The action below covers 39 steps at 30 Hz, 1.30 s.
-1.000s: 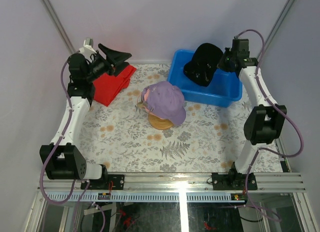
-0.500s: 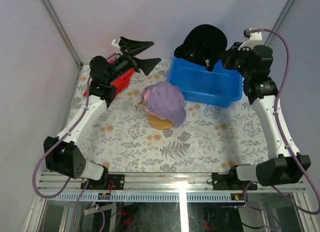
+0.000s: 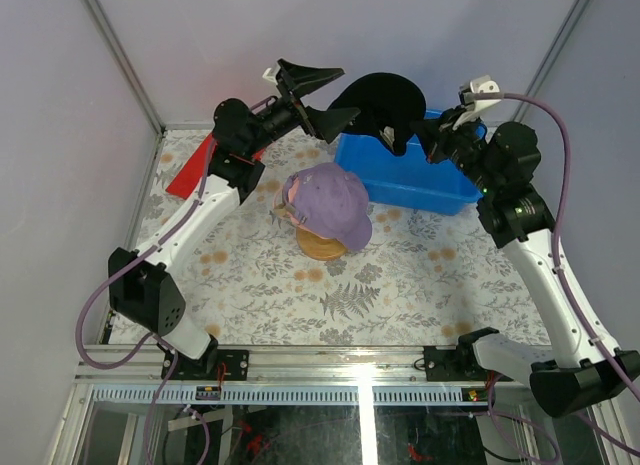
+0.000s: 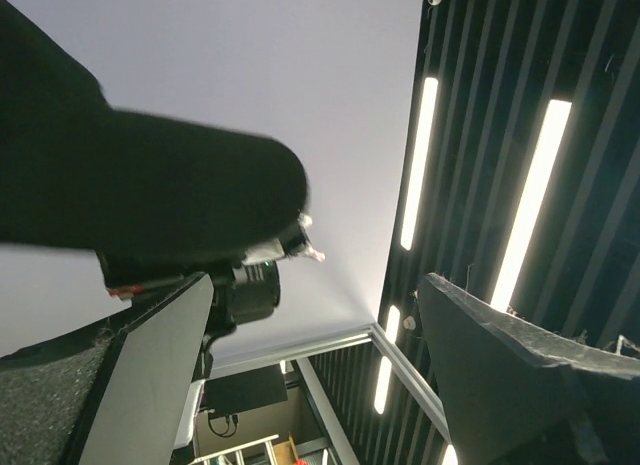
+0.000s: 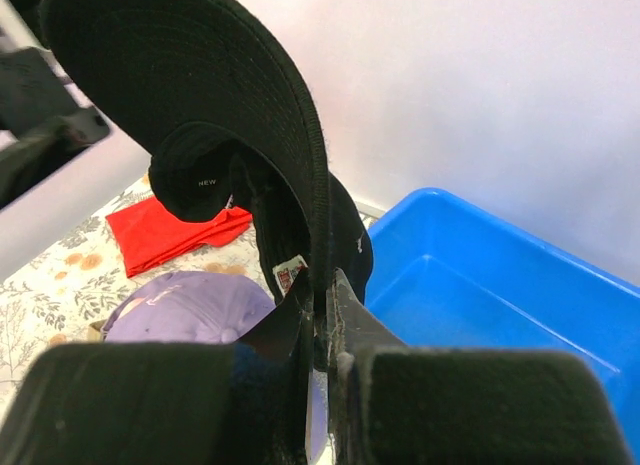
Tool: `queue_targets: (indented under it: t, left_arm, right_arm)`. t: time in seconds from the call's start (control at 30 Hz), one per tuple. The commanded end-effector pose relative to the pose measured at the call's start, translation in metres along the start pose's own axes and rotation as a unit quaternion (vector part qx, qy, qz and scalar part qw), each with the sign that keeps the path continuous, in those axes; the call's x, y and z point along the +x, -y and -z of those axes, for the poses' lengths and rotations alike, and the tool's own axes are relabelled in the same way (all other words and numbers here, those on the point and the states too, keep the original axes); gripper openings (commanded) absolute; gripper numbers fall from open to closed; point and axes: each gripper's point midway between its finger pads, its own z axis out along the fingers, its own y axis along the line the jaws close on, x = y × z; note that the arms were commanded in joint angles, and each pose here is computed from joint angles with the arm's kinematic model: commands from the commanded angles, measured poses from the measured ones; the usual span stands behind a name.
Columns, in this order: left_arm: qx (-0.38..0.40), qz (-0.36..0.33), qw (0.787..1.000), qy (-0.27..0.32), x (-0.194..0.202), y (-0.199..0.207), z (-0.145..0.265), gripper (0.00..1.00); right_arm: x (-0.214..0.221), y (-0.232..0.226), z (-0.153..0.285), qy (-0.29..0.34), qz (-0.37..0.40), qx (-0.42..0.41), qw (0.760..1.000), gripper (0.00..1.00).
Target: Stack the hats
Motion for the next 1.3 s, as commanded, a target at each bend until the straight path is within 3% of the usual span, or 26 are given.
queue_targets:
  t: [0.0,0.47,0.7,0.77,0.87,0.93,1.03,1.13,1.27]
  left_arm:
    - [0.011,0.000,1.000,-0.001,0.001,0.003,-0.001,0.84]
    - [-0.005,0.006,1.000,0.008,-0.014,-0.018,-0.009,0.80]
    - [-0.023,0.020,1.000,0.000,-0.011,-0.043,-0.011,0.45]
    - [-0.021,0.020,1.000,0.000,-0.011,-0.047,-0.011,0.25]
    - [-0.012,0.019,1.000,-0.002,-0.012,-0.048,-0.011,0.02]
    - [0.001,0.018,1.000,-0.005,-0.014,-0.048,-0.012,0.00]
    - [0.044,-0.003,0.999,-0.008,-0.018,-0.039,-0.013,0.00]
    - [0.083,-0.043,0.996,-0.001,-0.026,-0.031,-0.017,0.00]
    - [0.115,-0.115,0.987,0.010,-0.036,-0.020,-0.022,0.00]
  right_arm:
    - [-0.040,-0.019,0.014,0.066,0.042,-0.012,0.997,0.00]
    - [-0.021,-0.036,0.044,0.083,0.184,-0.053,0.978,0.00]
    - [-0.020,-0.038,0.051,0.079,0.219,-0.062,0.971,0.00]
    - [-0.019,-0.038,0.052,0.075,0.223,-0.063,0.970,0.00]
    - [-0.016,-0.035,0.052,0.068,0.216,-0.055,0.972,0.00]
    - [-0.019,-0.029,0.051,0.065,0.195,-0.036,0.978,0.00]
    - [-0.025,-0.023,0.050,0.059,0.159,-0.012,0.986,0.19]
    - [-0.035,-0.018,0.052,0.060,0.109,0.015,0.992,0.47]
    - [-0.057,-0.015,0.059,0.081,0.023,0.047,0.995,0.54]
